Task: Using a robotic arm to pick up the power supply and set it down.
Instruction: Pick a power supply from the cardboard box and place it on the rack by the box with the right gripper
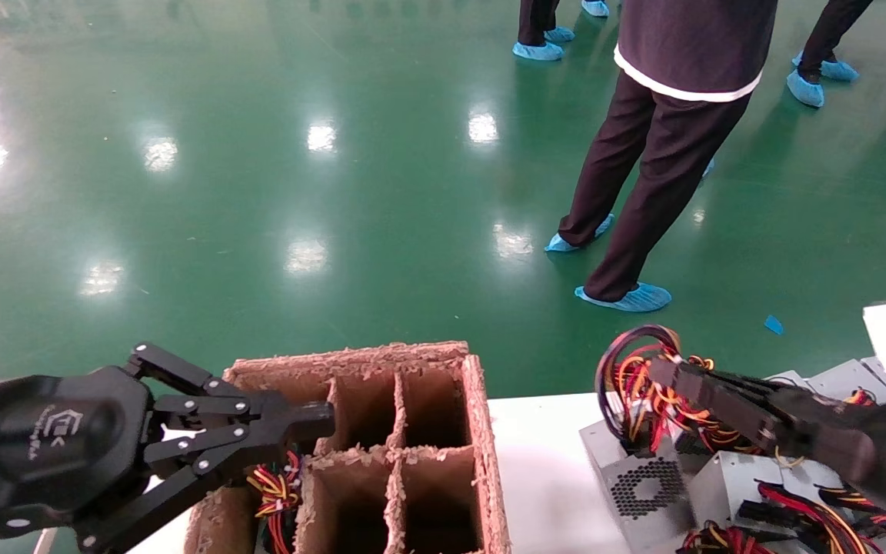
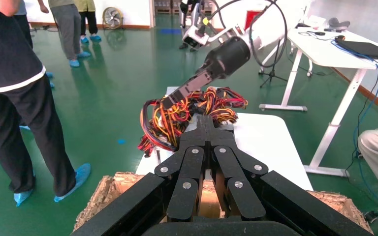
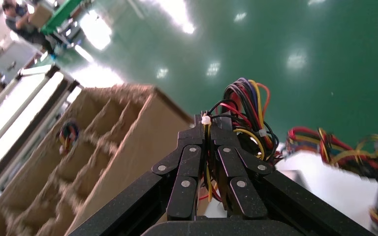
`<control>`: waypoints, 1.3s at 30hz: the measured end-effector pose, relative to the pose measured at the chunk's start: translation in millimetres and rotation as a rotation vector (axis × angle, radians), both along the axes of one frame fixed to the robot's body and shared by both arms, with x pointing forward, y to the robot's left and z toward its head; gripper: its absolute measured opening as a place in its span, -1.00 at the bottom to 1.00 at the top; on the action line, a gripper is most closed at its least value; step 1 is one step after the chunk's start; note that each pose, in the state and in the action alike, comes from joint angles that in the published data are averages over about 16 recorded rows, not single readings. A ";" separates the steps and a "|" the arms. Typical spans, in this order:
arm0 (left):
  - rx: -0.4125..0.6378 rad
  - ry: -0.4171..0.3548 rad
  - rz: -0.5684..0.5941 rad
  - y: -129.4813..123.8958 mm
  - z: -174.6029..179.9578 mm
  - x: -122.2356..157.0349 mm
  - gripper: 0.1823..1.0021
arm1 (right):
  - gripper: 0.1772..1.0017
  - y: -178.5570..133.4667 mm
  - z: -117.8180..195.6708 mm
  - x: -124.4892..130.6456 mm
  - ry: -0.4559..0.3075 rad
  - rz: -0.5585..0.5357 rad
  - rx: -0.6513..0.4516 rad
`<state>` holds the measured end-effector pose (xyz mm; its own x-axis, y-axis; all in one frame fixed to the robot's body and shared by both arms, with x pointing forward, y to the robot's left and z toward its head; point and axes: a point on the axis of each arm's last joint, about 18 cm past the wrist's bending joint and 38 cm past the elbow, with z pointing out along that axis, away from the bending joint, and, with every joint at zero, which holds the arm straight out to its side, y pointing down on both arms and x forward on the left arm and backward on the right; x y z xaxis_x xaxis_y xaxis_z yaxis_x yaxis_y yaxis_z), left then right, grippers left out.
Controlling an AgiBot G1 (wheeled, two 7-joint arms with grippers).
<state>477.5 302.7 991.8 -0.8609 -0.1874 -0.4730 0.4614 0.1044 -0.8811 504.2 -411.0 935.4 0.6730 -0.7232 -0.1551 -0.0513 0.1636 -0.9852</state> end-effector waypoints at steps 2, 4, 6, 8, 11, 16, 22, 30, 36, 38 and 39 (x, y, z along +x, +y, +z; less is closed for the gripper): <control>0.000 0.000 0.000 0.0 0.0 0.0 -0.98 | -0.96 5.0 -4.5 6.0 -0.006 0.006 0.014; 0.000 0.000 0.000 0.0 0.0 0.0 -0.98 | -0.97 7.5 -8.0 10.0 -0.024 0.008 0.035; 0.000 0.000 0.000 0.0 0.0 0.0 -0.98 | -0.97 7.7 -10.7 12.1 -0.049 0.007 0.057; 0.000 0.000 0.000 0.0 0.0 0.0 -0.98 | -0.97 6.8 -13.0 13.3 -0.076 0.004 0.076; 0.000 0.000 0.000 0.0 0.0 0.0 -0.98 | -0.97 4.5 -16.5 14.3 -0.113 0.000 0.100; 0.000 0.000 0.000 0.0 0.0 0.0 -0.98 | -0.97 1.3 -24.4 17.2 -0.145 -0.004 0.122; 0.000 0.000 0.000 0.0 0.0 0.0 -0.98 | -0.97 -2.3 -32.4 20.3 -0.149 -0.005 0.131; 0.000 0.000 0.000 0.0 0.0 0.0 -0.98 | -0.97 -8.2 -41.9 19.7 -0.135 -0.013 0.133; 0.000 0.000 0.000 0.0 0.0 0.0 -0.98 | -0.97 -14.8 -52.0 16.7 -0.111 -0.030 0.133; 0.000 0.000 0.000 0.0 0.0 0.0 -0.98 | -0.97 -17.2 -55.7 15.6 -0.101 -0.037 0.133; 0.000 0.000 0.000 0.0 0.0 0.0 -0.98 | -0.97 -18.4 -57.6 15.1 -0.097 -0.041 0.133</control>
